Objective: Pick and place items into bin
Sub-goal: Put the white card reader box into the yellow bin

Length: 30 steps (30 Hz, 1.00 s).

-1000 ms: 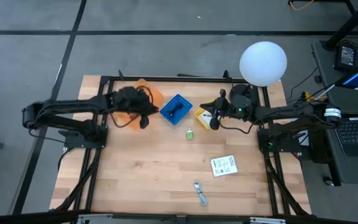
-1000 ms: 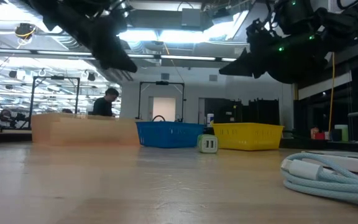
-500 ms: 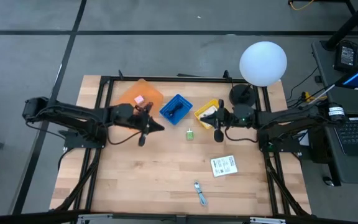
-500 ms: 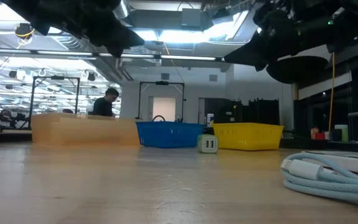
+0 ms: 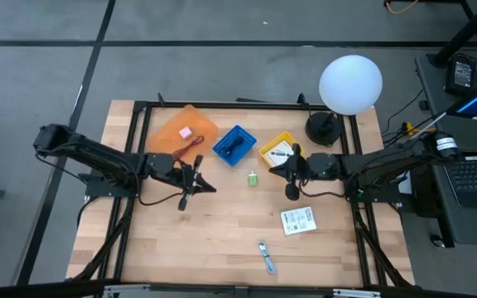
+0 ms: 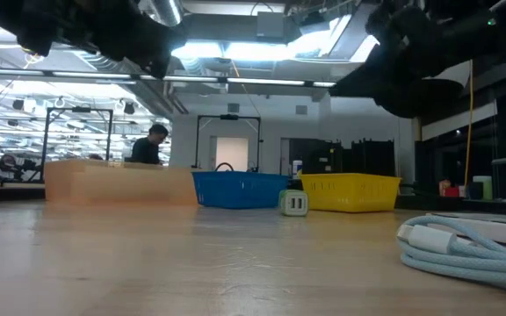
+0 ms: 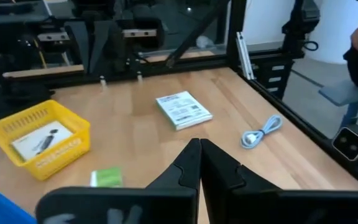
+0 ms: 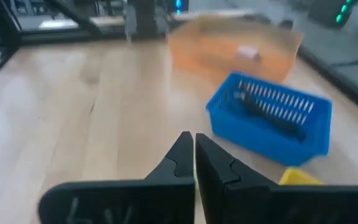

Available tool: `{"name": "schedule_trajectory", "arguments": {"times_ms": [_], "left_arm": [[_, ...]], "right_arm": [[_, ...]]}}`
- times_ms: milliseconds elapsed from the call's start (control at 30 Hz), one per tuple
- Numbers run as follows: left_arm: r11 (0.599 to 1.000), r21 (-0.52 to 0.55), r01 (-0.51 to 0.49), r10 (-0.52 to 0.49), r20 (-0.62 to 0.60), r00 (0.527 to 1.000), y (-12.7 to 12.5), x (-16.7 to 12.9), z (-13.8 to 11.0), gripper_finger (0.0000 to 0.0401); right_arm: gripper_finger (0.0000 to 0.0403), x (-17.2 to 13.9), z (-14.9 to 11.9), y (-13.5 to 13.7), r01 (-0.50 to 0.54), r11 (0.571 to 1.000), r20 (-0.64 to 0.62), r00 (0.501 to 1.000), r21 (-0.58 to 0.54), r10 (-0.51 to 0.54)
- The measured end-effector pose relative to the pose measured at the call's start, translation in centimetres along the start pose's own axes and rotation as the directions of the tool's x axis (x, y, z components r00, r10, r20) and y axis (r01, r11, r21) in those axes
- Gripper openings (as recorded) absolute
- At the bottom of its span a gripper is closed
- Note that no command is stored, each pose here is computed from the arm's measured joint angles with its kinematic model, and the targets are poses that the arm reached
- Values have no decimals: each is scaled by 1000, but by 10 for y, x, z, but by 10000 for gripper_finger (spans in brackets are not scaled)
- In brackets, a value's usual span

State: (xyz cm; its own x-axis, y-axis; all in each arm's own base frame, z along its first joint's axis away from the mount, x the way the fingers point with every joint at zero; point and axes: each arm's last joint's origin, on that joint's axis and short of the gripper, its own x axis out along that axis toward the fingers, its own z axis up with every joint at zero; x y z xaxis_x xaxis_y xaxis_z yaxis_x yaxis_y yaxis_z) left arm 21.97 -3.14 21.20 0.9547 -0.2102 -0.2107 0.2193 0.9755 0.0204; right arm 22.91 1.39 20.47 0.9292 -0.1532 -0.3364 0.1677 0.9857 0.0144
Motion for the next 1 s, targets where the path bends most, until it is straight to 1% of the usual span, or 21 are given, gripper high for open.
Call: {"name": "schedule_trajectory", "arguments": {"times_ms": [100,200,333,400,500,567,700,900,1000], "left_arm": [[1000,5,17,-17,2,1000,-4,6,-3,3],[999,28,23,-23,31,999,-5,14,-5,2],[998,62,24,-28,63,998,-6,23,-8,3],[998,62,24,-28,73,997,-6,27,-10,3],[999,41,25,-28,78,997,-6,32,-14,2],[999,22,26,-28,76,997,-5,35,-15,2],[1000,12,27,-28,66,997,-5,48,-7,3],[999,6,33,-33,-65,997,-7,78,-6,3],[999,3,35,-35,-112,993,-6,93,-6,3]], "right_arm": [[0,-1,-2,4,19,1000,-78,997,25,-17],[0,-4,9,7,80,996,-196,978,32,-72],[0,-14,32,10,142,988,-356,928,66,-109],[0,-21,41,12,155,985,-404,908,79,-111],[0,-30,46,16,183,979,-481,869,93,-116],[0,-35,46,19,198,974,-516,849,107,-116],[0,-42,39,28,205,970,-561,822,129,-99],[0,-48,25,42,220,957,-588,806,190,-69],[0,-52,13,46,253,948,-612,786,194,-84]]}}
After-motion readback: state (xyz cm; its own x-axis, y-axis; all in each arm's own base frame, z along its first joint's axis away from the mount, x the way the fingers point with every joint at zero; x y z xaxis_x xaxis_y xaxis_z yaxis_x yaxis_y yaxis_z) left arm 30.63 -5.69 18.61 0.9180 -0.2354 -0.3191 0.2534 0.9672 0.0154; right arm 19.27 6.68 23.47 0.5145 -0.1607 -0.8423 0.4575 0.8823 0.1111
